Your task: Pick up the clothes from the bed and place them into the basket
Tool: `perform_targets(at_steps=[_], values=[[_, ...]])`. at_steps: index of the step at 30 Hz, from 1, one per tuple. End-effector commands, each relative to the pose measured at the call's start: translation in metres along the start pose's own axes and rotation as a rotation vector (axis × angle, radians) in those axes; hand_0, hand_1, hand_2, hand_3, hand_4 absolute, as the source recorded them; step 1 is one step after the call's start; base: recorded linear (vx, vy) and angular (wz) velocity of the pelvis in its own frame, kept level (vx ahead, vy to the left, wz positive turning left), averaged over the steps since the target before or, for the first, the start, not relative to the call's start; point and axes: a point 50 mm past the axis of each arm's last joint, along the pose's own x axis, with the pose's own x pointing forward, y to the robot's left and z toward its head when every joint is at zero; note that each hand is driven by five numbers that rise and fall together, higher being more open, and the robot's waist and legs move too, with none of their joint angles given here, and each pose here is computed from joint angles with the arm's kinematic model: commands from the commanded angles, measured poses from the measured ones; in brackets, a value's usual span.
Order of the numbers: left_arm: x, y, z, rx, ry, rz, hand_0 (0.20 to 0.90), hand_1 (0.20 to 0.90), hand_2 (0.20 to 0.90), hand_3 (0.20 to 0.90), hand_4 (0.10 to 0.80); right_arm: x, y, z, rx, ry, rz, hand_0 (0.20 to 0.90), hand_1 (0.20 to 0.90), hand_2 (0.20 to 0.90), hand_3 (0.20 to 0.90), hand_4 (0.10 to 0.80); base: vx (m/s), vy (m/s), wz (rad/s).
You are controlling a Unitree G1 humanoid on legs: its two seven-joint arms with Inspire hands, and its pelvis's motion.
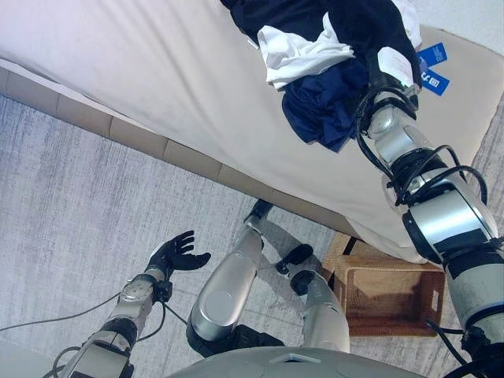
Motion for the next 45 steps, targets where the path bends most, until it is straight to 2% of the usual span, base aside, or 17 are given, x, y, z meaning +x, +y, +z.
perform_targets(at_steps=[1, 4, 5, 6, 7, 10, 15, 18, 22, 28, 33, 37, 45], values=[[-0.021, 0.018, -0.029, -0.027, 0.057, 0.035, 0.9, 0.9, 0.9, 0.9, 0.8, 0.008, -0.037, -0.017, -0.139, 0.071, 0.006, 0.9, 0.9, 0.9, 0.9, 0.8, 0.0, 0.0, 0.0], [-0.021, 0.018, -0.026, -0.027, 0.05, 0.031, 0.9, 0.9, 0.9, 0.9, 0.8, 0.007, -0.03, -0.02, -0.182, 0.098, 0.112, 0.9, 0.9, 0.9, 0.9, 0.8, 0.007, -0.02, 0.04], [-0.022, 0.019, -0.026, -0.025, 0.048, 0.03, 0.9, 0.9, 0.9, 0.9, 0.8, 0.007, -0.029, -0.019, -0.176, 0.089, 0.121, 0.735, 0.735, 0.735, 0.708, 0.608, 0.014, -0.049, 0.08], [-0.022, 0.02, -0.025, -0.022, 0.047, 0.028, 0.9, 0.9, 0.9, 0.9, 0.8, 0.007, -0.029, -0.017, -0.162, 0.076, 0.117, 0.476, 0.476, 0.476, 0.406, 0.306, 0.014, -0.061, 0.04], [-0.023, 0.021, -0.025, -0.018, 0.047, 0.029, 0.9, 0.9, 0.9, 0.9, 0.8, 0.007, -0.03, -0.013, -0.148, 0.046, 0.097, 0.3, 0.3, 0.3, 0.2, 0.1, 0.01, -0.054, 0.01], [-0.024, 0.021, -0.026, -0.015, 0.044, 0.03, 0.9, 0.9, 0.9, 0.9, 0.8, 0.008, -0.034, 0.0, -0.12, -0.019, 0.041, 0.3, 0.3, 0.3, 0.2, 0.1, 0.01, -0.057, -0.01], [-0.026, 0.022, -0.029, -0.016, 0.048, 0.051, 0.9, 0.9, 0.9, 0.9, 0.8, 0.0, -0.056, 0.046, 0.005, -0.243, -0.184, 0.3, 0.3, 0.3, 0.2, 0.1, 0.004, -0.061, -0.06], [-0.027, 0.022, -0.032, -0.022, 0.054, 0.074, 0.9, 0.9, 0.9, 0.9, 0.8, -0.011, -0.072, 0.07, 0.102, -0.372, -0.318, 0.3, 0.3, 0.3, 0.2, 0.1, 0.025, -0.051, -0.08], [-0.029, 0.023, -0.038, -0.027, 0.081, 0.104, 0.9, 0.9, 0.9, 0.9, 0.8, -0.041, -0.115, 0.096, 0.393, -0.586, -0.558, 0.3, 0.3, 0.3, 0.2, 0.1, 0.063, -0.047, -0.14], [-0.039, 0.016, -0.062, -0.021, 0.163, 0.099, 0.9, 0.9, 0.9, 0.9, 0.8, -0.075, -0.142, 0.085, 0.64, -0.715, -0.754, 0.3, 0.3, 0.3, 0.2, 0.1, 0.113, -0.005, -0.05], [-0.046, 0.007, -0.081, -0.022, 0.232, 0.084, 0.9, 0.9, 0.9, 0.9, 0.8, -0.098, -0.147, 0.066, 0.774, -0.755, -0.901, 0.3, 0.3, 0.3, 0.2, 0.1, 0.097, 0.061, -0.09], [-0.05, -0.001, -0.091, -0.014, 0.274, 0.069, 0.9, 0.9, 0.9, 0.9, 0.8, -0.101, -0.139, 0.051, 0.786, -0.699, -0.921, 0.3, 0.3, 0.3, 0.2, 0.1, 0.094, 0.02, 0.03], [-0.049, 0.004, -0.09, 0.002, 0.301, 0.075, 0.9, 0.9, 0.9, 0.9, 0.8, -0.062, -0.083, 0.011, 0.613, -0.391, -0.612, 0.3, 0.3, 0.3, 0.2, 0.1, 0.029, -0.006, 0.0]])
